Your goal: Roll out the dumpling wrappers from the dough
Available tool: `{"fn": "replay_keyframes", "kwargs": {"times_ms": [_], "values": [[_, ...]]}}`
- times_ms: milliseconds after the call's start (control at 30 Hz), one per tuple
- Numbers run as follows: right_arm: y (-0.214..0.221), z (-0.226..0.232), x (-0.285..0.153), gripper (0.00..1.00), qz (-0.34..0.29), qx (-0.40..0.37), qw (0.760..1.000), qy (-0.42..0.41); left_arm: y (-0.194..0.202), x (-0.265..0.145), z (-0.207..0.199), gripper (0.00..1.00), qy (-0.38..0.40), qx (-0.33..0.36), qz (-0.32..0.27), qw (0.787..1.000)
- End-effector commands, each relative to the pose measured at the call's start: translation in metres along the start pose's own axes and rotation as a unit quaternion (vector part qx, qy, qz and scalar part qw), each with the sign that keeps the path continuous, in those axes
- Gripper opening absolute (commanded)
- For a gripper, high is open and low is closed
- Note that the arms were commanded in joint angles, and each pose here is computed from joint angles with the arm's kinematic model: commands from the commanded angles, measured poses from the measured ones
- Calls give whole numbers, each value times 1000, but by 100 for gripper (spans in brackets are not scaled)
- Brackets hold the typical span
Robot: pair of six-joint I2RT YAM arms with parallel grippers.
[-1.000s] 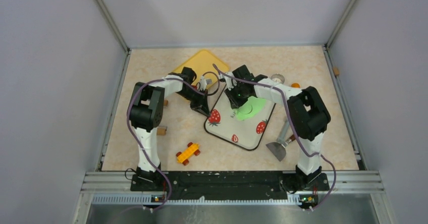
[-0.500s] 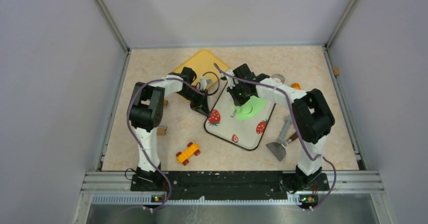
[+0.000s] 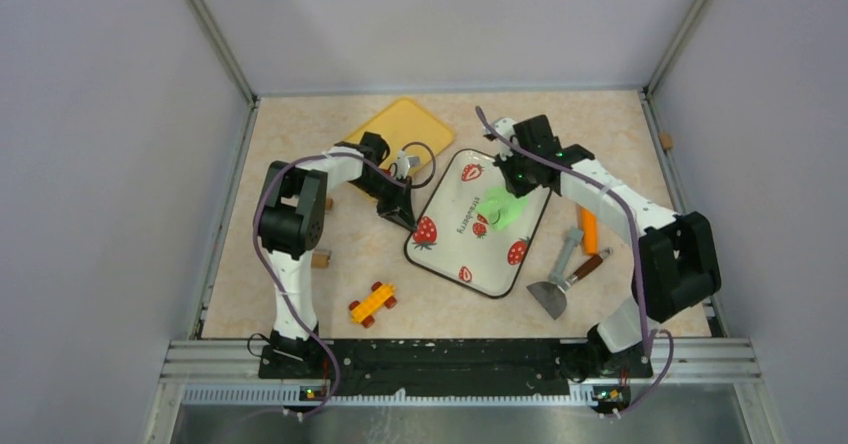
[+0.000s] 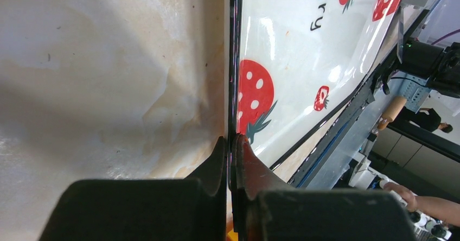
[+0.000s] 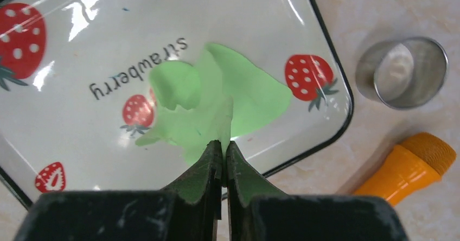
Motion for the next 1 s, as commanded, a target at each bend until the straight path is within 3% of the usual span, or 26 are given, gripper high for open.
{"fn": "replay_keyframes", "kwargs": {"times_ms": [0,200,467,967], "values": [[2,-50,-24,1,-18,31,998,54,1,6,24,0,-38,14,13,999],[3,-86,-44,1,-33,68,994,82,-1,5,26,0,-42,17,12,999],[2,-65,-62,1,-41,80,996,29,-1,4,26,0,-43,22,14,999],[-32,-67,-115,0,-99,98,989,40,-1,-2,23,0,-48,37,12,998]]}}
Point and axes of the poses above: each gripper's point midway between its finger pads, its own x axis out along the fingers, its own z axis along the line the jaws close on, y = z × x, the point moved 1 cm from there along -x, back along the fingers, and after that the axes turned 11 degrees about x, right-handed, at the moved point
